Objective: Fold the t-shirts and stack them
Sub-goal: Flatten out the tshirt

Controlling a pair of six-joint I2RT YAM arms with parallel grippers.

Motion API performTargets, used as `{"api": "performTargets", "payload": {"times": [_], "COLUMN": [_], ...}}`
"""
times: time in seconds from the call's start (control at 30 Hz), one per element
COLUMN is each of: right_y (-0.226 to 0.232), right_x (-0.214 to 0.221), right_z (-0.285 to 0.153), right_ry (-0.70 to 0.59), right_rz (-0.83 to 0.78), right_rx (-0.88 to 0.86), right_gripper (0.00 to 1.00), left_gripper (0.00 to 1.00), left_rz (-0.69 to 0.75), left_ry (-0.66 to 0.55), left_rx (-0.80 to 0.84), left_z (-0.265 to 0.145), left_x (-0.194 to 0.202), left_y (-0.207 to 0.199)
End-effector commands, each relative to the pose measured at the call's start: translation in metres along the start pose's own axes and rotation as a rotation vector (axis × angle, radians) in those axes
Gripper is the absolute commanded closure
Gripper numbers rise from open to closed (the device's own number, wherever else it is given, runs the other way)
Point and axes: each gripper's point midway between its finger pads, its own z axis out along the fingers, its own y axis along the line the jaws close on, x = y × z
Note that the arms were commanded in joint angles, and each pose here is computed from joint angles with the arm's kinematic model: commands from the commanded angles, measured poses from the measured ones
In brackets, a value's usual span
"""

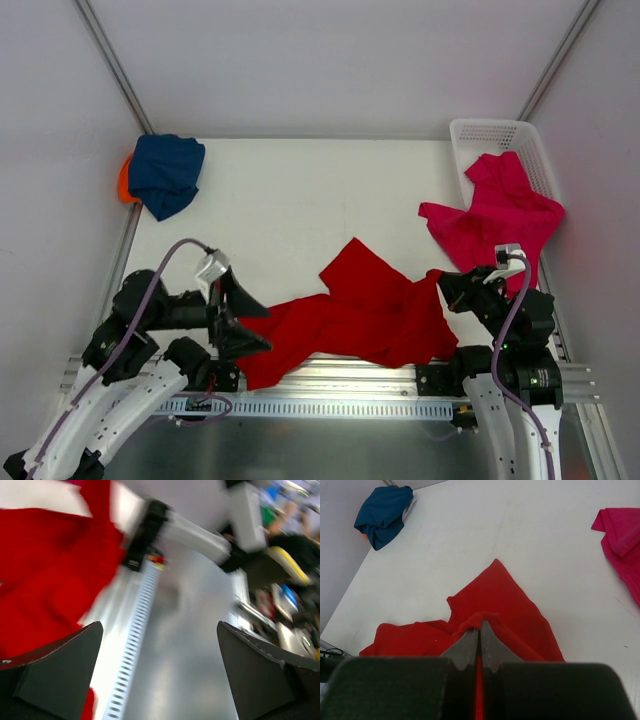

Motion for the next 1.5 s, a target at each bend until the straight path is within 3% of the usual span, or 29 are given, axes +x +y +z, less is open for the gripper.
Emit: {"api": "performTargets", "payload": {"times": [0.0,0.1,0.13,0.27,0.3,0.4,0.73,0.87,1.03,1.37,1.4,1.47], "right_y": [0.013,0.015,0.015,0.018,0.018,0.018,0.007,0.004,0.001,-0.001,-0.001,-0.002], "right_x": [-0.015,-0.021,-0.022,-0.023,-0.024,-0.024,-0.010,-0.004,-0.002,0.001,0.001,0.003], "right_z": [-0.004,-0.006,-0.006,-0.005,-0.005,-0.007,0.004,0.009,0.010,0.012,0.012,0.013], "right_ry": [-0.052,-0.070,-0.069,-0.071,-0.074,-0.073,-0.047,-0.036,-0.028,-0.023,-0.027,-0.021], "right_rz": [0.016,0.011,0.014,0.023,0.017,-0.002,0.011,0.021,0.020,0.033,0.034,0.041], "right_rx": [-0.045,-0.044,-0.045,-0.058,-0.058,-0.055,-0.042,-0.038,-0.028,-0.025,-0.026,-0.025], "right_gripper": [0.99,1.00,1.00,0.99,0.99,0.99,1.00,0.99,0.99,1.00,1.00,0.99], "left_gripper": [0.01,0.01,0.01,0.01,0.01,0.01,0.03,0.12,0.31,0.39,0.42,0.58], "left_rz": [-0.019,-0.178,-0.215,-0.338,-0.381,-0.408,-0.399,-0.390,-0.412,-0.440,-0.437,-0.440], "left_ry": [-0.077,0.006,0.019,0.017,0.070,0.128,0.136,0.135,0.171,0.244,0.244,0.250], "left_rx": [-0.453,-0.820,-0.863,-0.817,-0.835,-0.857,-0.784,-0.752,-0.699,-0.661,-0.656,-0.658], "left_z": [0.009,0.007,0.008,0.043,0.045,0.045,0.048,0.049,0.054,0.056,0.057,0.057], "left_x": [-0.031,-0.012,-0.005,0.023,0.047,0.069,0.084,0.083,0.091,0.116,0.116,0.120], "left_y": [0.103,0.203,0.218,0.263,0.275,0.290,0.281,0.274,0.266,0.260,0.260,0.260]}}
